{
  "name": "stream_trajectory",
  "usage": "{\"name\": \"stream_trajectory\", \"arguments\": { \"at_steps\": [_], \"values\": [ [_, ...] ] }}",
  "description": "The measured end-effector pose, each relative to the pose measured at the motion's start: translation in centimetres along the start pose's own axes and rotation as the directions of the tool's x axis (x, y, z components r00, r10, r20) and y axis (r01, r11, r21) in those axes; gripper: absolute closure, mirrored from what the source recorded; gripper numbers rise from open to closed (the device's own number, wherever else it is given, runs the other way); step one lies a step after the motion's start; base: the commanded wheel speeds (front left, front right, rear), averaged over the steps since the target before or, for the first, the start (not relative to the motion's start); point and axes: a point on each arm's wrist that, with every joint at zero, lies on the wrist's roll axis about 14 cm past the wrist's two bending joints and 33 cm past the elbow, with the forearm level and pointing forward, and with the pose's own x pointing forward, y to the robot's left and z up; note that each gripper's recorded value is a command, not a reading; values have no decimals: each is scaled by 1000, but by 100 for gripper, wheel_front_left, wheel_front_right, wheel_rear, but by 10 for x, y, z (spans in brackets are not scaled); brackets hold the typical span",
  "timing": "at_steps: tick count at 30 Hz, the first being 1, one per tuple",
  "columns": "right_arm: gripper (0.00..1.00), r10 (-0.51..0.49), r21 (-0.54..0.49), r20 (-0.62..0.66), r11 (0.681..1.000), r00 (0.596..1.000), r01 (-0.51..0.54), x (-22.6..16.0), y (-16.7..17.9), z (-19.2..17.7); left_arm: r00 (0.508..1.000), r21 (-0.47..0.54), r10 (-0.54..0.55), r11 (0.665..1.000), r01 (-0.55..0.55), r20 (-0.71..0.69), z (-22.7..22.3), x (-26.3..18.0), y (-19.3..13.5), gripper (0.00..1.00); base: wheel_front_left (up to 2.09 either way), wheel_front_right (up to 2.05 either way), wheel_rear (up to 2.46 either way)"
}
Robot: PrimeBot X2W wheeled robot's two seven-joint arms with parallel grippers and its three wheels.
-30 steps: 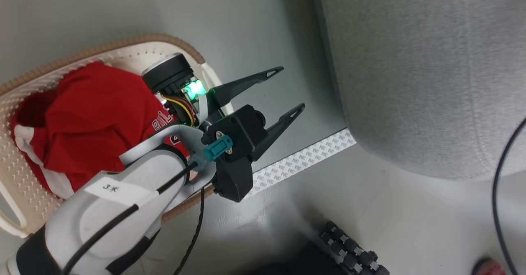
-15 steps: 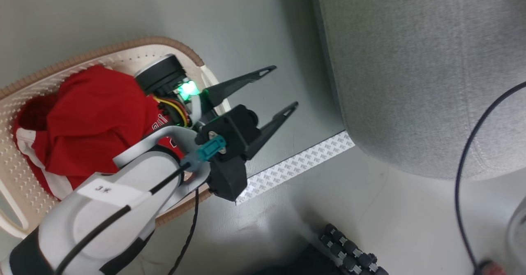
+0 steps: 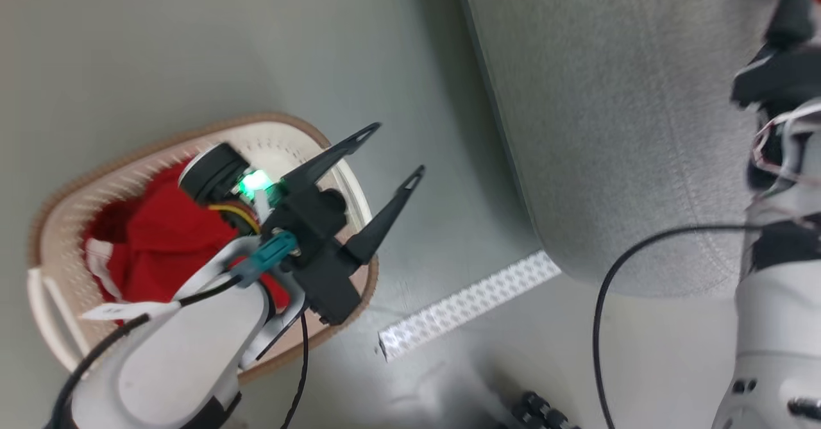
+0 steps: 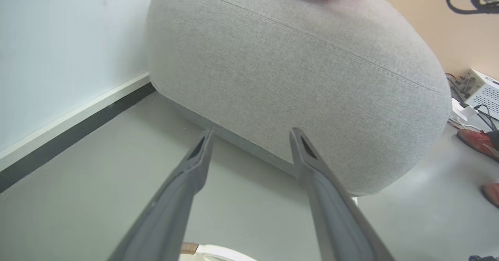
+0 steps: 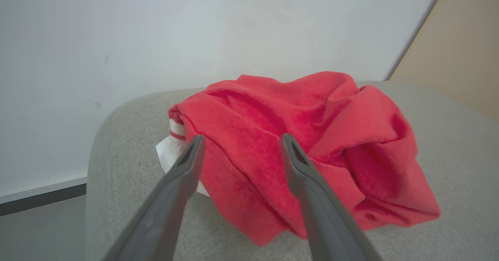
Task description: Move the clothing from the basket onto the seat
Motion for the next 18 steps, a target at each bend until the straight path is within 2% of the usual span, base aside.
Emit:
{"name": "stream_trajectory", "arguments": {
  "at_steps": [5, 8, 13, 18],
  "values": [
    [0, 25, 13, 3, 1000, 1000, -25, -15, 7, 8, 996, -7, 81, 997, -80, 34, 20, -11, 9, 0, 0, 0, 0],
    [0, 77, 35, 4, 996, 997, -77, -23, 27, 14, 988, 0, 141, 990, -141, 56, 35, -22, 16, 0, 0, 0, 0],
    [0, 213, 59, -7, 975, 977, -212, -41, 70, 19, 961, -30, 268, 963, -266, 70, 53, -53, 30, 0, 0, 0, 0],
    [0, 347, 91, 9, 934, 938, -346, -62, 113, 30, 910, -30, 407, 913, -406, 78, 67, -91, 48, 0, 0, 0, 0]
  ]
}}
